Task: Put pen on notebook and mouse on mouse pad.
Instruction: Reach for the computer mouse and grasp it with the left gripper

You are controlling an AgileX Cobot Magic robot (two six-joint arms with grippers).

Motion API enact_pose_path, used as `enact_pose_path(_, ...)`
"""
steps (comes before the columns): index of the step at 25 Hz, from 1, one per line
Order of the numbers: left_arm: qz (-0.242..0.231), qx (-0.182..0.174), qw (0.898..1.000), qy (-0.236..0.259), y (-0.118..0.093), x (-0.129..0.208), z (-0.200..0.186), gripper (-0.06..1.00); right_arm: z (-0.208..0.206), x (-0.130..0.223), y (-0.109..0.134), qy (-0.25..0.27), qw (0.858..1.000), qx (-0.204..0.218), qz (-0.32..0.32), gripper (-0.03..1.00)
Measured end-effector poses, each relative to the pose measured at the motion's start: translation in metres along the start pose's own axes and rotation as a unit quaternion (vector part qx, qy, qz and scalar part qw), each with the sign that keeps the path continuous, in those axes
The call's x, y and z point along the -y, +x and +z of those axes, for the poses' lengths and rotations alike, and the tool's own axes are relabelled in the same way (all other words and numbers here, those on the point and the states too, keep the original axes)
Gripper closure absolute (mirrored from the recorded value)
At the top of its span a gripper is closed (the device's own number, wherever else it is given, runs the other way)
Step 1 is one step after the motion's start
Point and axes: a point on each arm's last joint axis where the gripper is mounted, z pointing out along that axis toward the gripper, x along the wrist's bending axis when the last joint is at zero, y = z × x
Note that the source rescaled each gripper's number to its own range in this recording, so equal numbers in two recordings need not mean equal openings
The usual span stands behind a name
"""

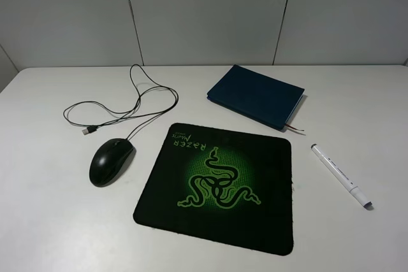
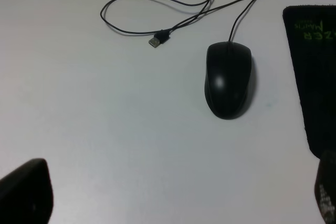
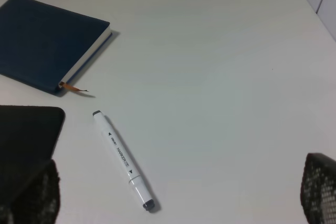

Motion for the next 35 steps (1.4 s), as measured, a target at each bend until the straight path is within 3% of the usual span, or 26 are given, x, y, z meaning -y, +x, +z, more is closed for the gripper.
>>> enact_pose_path(35, -0.005, 0.012, 1.000, -0.005, -0.0022, -0.0014, -0.0020, -0.06, 0.0000, 0.0000, 0.0000, 0.000, 1.000, 0.000, 0.000, -0.03)
